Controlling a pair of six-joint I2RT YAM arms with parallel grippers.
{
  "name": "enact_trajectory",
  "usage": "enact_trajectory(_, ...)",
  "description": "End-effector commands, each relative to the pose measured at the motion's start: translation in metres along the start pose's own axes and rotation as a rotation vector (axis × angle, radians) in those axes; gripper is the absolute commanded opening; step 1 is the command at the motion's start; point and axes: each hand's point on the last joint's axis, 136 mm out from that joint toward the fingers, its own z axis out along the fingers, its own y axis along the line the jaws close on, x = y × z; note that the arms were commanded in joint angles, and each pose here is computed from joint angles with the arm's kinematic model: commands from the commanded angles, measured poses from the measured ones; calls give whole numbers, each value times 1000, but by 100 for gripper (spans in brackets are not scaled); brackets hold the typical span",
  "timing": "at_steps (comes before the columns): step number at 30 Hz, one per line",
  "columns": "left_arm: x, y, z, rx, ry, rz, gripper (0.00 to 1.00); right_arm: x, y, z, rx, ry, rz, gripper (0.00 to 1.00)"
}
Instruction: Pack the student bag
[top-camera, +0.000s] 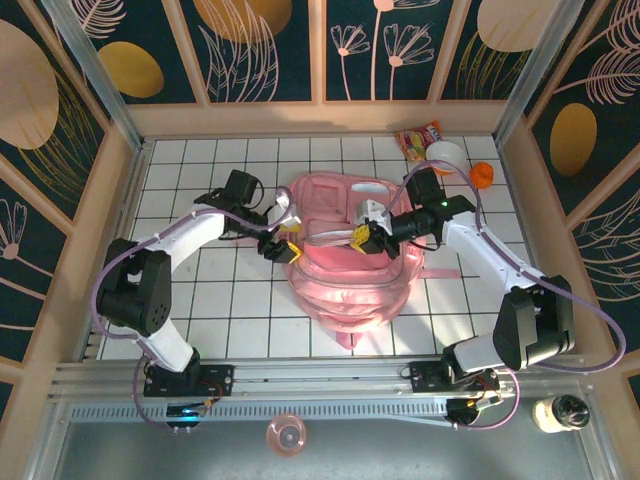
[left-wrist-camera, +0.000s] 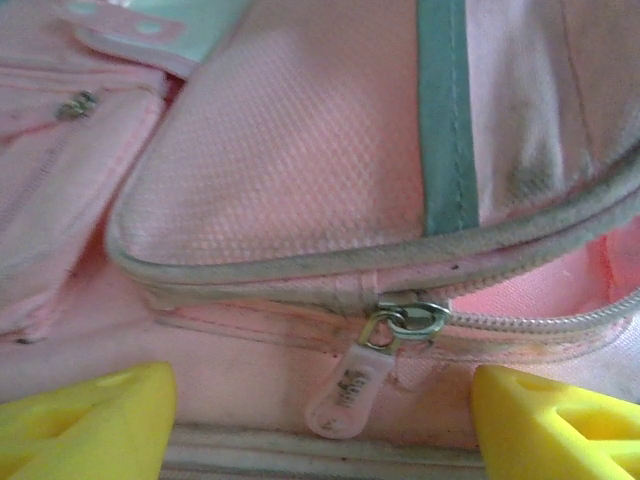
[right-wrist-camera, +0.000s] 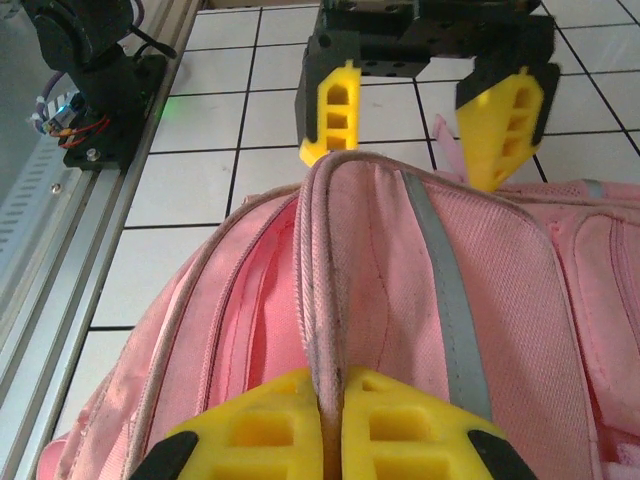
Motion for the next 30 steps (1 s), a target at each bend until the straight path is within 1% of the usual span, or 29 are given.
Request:
enact_trajectory(1,-7,-30,6,121,-13,65,71,-14,-7,-3,22,-39,-8,0)
enact_trajectory(4,-10,-44,7,145,-23,61,54,-11,-13,-4,57,-22,12,0)
enact_trajectory(7,-13,-51,4,154,-48,42,48,-10,-14,-4,81,-23,5,0)
enact_trajectory(12,-13,-53,2,134,-66,22,34,-11,-15,-6,107,-27,4,0)
enact_trajectory(14,-13,-53,2,128,-66,8,31,-10,-15,-7,121,-19,9,0)
enact_trajectory(18,-11,-49,3,99,-63,-9,17,-9,-14,-9,142,-21,21,0)
enact_trajectory(19,-10,-45,4,77,-62,-22,16,-10,-13,-9,144,-25,25,0)
enact_trajectory(20,-11,-41,4,58,-66,-45,18,-10,-12,-10,145,-27,29,0)
enact_trajectory(22,-14,-39,5,59,-83,-73,33,-9,-9,-11,152,-27,34,0)
enact_trajectory(26,-14,-44,6,85,-100,-89,42,-7,-5,-11,164,-27,38,0)
enact_trajectory(30,-13,-49,4,95,-101,-76,56,-6,-4,-11,160,-24,46,0)
